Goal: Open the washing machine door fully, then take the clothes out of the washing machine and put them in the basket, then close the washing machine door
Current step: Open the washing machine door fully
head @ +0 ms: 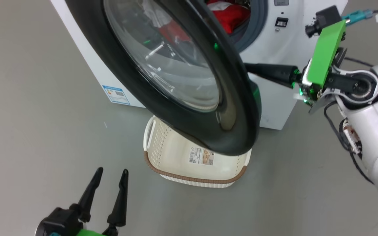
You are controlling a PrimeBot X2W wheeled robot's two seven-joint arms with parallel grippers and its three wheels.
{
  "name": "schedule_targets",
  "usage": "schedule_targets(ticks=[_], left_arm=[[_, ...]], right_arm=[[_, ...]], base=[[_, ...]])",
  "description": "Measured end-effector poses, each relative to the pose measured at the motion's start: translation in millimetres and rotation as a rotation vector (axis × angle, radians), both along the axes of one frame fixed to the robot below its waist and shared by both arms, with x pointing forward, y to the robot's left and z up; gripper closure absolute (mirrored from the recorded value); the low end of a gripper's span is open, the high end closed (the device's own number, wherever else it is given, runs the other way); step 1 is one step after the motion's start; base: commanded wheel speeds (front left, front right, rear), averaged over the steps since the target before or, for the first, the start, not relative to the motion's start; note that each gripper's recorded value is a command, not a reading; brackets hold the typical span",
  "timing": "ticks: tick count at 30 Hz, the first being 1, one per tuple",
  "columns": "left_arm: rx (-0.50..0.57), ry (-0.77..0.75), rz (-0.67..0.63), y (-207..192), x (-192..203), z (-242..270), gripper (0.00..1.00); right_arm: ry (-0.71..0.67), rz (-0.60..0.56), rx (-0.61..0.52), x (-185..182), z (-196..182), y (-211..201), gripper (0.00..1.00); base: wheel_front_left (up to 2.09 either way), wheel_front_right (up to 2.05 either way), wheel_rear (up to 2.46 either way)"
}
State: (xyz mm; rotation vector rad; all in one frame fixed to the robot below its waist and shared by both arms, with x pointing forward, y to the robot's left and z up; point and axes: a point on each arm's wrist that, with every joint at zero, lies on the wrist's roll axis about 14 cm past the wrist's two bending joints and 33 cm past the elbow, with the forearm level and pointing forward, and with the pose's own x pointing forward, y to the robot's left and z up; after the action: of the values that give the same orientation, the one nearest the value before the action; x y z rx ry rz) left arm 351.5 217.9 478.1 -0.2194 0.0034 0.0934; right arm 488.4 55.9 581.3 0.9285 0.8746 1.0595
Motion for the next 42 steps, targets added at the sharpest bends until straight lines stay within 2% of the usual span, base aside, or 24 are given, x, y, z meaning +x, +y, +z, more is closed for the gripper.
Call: schedule_targets(ticks=[20,32,42], left_arm=[[0.020,-0.010,0.101,23,-49,6,0.00],[0.019,-0.023,0.201,45,-84,8,0.00],[0.021,-0.045,0.278,62,-107,14,0.00]], right_arm=[[-0.001,0.244,0.066,-89,-2,55,1.00],[0.028,0.336,0.098,-137,-7,90,1.00],[0.001,0.422,0.089,-170,-6,124,1.00]], base=[[0.00,0.00,0.00],[0.00,0.00,0.00],[0.00,0.00,0.00]])
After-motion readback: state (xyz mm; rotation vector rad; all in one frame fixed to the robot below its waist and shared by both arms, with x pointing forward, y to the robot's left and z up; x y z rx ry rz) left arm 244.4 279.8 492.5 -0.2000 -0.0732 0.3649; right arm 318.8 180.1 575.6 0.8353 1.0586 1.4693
